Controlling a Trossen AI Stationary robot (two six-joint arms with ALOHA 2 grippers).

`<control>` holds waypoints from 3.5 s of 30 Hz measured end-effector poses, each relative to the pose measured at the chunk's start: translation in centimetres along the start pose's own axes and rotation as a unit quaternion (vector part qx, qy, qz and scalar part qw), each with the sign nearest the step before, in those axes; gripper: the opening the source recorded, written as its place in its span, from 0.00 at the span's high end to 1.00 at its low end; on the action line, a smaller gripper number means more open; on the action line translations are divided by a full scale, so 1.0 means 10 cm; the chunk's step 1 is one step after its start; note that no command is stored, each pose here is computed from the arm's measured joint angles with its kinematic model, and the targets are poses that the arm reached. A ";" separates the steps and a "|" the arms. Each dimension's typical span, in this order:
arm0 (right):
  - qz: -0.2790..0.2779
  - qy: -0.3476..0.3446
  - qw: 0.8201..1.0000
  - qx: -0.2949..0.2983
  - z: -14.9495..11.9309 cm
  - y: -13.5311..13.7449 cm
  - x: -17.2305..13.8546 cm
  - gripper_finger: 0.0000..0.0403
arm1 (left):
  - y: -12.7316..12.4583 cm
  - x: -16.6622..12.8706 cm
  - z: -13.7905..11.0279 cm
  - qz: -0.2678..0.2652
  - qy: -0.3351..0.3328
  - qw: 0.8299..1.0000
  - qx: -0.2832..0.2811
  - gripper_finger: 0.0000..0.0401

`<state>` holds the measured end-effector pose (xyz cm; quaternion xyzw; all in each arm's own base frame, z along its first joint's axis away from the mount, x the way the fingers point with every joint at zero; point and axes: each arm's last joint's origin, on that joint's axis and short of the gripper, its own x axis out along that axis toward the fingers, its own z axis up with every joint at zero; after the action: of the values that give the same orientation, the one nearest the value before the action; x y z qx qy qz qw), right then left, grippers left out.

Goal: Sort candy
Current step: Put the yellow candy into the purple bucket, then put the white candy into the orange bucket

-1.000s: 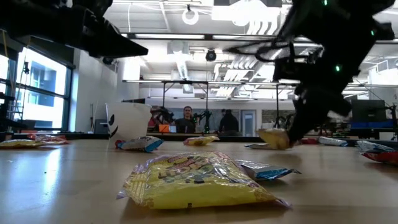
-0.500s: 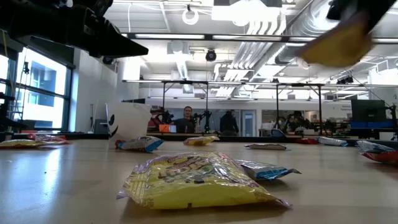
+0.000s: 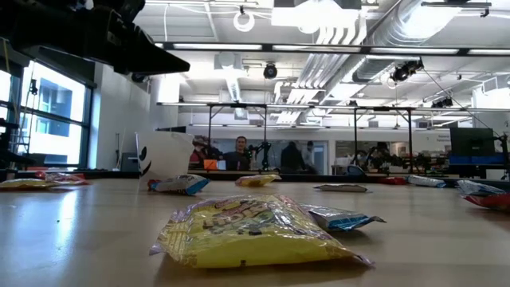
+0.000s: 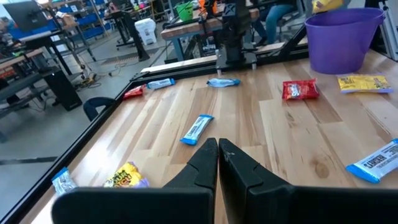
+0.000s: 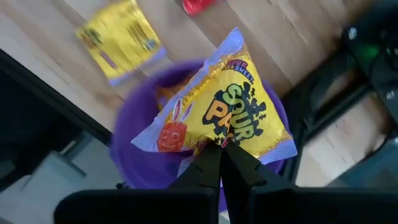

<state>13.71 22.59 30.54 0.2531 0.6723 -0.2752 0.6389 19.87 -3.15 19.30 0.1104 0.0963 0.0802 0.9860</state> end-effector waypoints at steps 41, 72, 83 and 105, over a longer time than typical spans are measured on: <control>-0.022 0.096 0.995 0.031 -0.08 0.03 0.32 0.72 | 0.02 -0.02 -0.12 0.029 0.031 0.999 -0.007 1.00; -0.005 -0.254 0.944 -0.210 2.43 -0.44 0.60 1.00 | 0.08 -0.09 -0.41 -0.049 0.034 0.997 -0.047 1.00; 0.144 -0.454 0.853 -0.213 2.92 -0.72 1.18 1.00 | 0.07 -0.10 -0.42 -0.053 0.035 0.997 -0.033 1.00; 0.114 -0.533 0.820 -0.175 3.93 -1.54 0.62 0.99 | 0.51 0.00 -0.42 0.028 0.035 0.998 -0.036 1.00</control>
<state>31.03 -15.85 23.80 0.0249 0.2298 -0.1701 0.9579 18.32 2.61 16.43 0.0745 0.1244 0.1150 0.9827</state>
